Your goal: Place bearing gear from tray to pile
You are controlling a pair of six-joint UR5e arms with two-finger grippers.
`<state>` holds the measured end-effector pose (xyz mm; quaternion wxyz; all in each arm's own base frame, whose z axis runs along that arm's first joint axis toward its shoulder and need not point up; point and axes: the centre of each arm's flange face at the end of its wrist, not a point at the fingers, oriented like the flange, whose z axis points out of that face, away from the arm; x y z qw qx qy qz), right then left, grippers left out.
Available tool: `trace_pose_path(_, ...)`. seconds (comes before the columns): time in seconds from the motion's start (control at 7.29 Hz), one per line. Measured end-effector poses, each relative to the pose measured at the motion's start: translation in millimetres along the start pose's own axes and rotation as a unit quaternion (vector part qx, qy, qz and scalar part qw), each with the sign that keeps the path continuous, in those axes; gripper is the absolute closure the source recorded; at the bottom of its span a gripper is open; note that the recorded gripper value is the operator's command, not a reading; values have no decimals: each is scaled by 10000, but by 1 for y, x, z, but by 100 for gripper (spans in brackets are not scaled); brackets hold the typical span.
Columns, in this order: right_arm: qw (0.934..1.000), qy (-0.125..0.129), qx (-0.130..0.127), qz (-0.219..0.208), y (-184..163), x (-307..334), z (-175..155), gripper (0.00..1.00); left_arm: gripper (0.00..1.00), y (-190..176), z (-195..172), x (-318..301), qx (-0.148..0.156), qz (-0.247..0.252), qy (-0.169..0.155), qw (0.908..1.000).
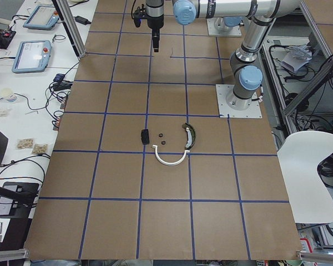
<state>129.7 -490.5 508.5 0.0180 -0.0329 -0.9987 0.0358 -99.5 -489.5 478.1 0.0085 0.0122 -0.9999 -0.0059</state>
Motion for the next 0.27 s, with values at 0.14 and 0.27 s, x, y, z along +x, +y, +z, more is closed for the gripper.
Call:
trace_pose_path(0.14,10000,0,-1,0,0,0,0,0,0,7,-2,1,3,-10,-5,10000)
trace_pose_path(0.27,10000,2,0,0,0,0,0,0,0,11,-4,1,13,-10,-8,10000)
